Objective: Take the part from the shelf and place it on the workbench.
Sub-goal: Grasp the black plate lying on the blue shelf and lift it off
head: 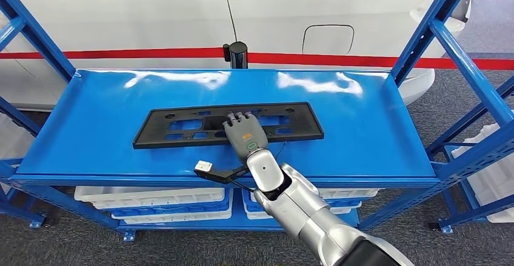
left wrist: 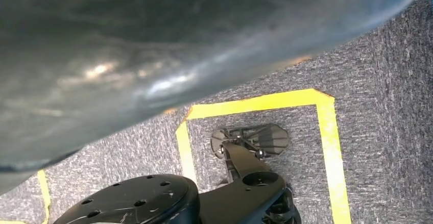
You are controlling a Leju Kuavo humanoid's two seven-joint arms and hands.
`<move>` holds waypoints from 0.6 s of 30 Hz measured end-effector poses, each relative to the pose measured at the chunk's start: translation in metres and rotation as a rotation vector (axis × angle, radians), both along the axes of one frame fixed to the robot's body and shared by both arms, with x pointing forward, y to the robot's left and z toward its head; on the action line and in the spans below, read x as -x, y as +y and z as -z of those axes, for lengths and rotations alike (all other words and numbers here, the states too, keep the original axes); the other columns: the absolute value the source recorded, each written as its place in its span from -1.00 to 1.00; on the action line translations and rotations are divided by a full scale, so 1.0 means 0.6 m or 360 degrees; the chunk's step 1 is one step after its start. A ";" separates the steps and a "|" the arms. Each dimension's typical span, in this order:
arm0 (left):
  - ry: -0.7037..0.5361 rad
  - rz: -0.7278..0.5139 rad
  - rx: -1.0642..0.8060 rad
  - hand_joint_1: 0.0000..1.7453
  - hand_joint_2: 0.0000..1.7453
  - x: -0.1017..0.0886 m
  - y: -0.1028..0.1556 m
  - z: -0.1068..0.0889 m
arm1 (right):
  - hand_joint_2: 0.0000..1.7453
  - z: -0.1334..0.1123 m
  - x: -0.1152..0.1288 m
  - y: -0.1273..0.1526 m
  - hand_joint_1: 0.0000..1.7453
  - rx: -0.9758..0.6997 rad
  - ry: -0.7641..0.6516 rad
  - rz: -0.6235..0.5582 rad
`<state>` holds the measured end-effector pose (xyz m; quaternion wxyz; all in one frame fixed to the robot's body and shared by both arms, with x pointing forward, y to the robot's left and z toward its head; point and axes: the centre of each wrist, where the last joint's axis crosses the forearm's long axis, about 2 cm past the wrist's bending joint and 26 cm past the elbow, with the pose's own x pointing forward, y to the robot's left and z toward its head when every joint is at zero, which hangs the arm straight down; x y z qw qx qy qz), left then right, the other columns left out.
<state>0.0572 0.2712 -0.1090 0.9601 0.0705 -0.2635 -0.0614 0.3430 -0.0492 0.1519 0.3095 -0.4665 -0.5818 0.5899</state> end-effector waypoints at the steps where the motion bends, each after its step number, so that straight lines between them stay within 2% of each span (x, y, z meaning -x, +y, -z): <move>1: -0.0001 0.0000 0.0000 -1.00 -1.00 0.000 0.000 0.000 | 1.00 0.001 0.000 0.000 1.00 0.0001 0.0002 0.0000; 7: -0.0010 0.0004 0.0001 -1.00 -1.00 0.001 0.000 0.000 | 1.00 0.002 0.000 -0.001 1.00 -0.0002 -0.0003 -0.0001; 12: -0.0009 0.0025 -0.0003 -1.00 -1.00 0.001 0.000 0.000 | 1.00 0.000 0.000 -0.004 1.00 -0.0105 -0.0107 -0.0014; 14: -0.0008 0.0045 -0.0006 -1.00 -1.00 0.001 -0.001 0.000 | 1.00 -0.004 0.001 -0.010 1.00 -0.0240 -0.0203 -0.0048; 18: -0.0028 0.0086 -0.0023 -1.00 -1.00 0.000 -0.002 0.000 | 1.00 -0.029 0.006 -0.032 1.00 -0.0709 -0.0412 -0.0157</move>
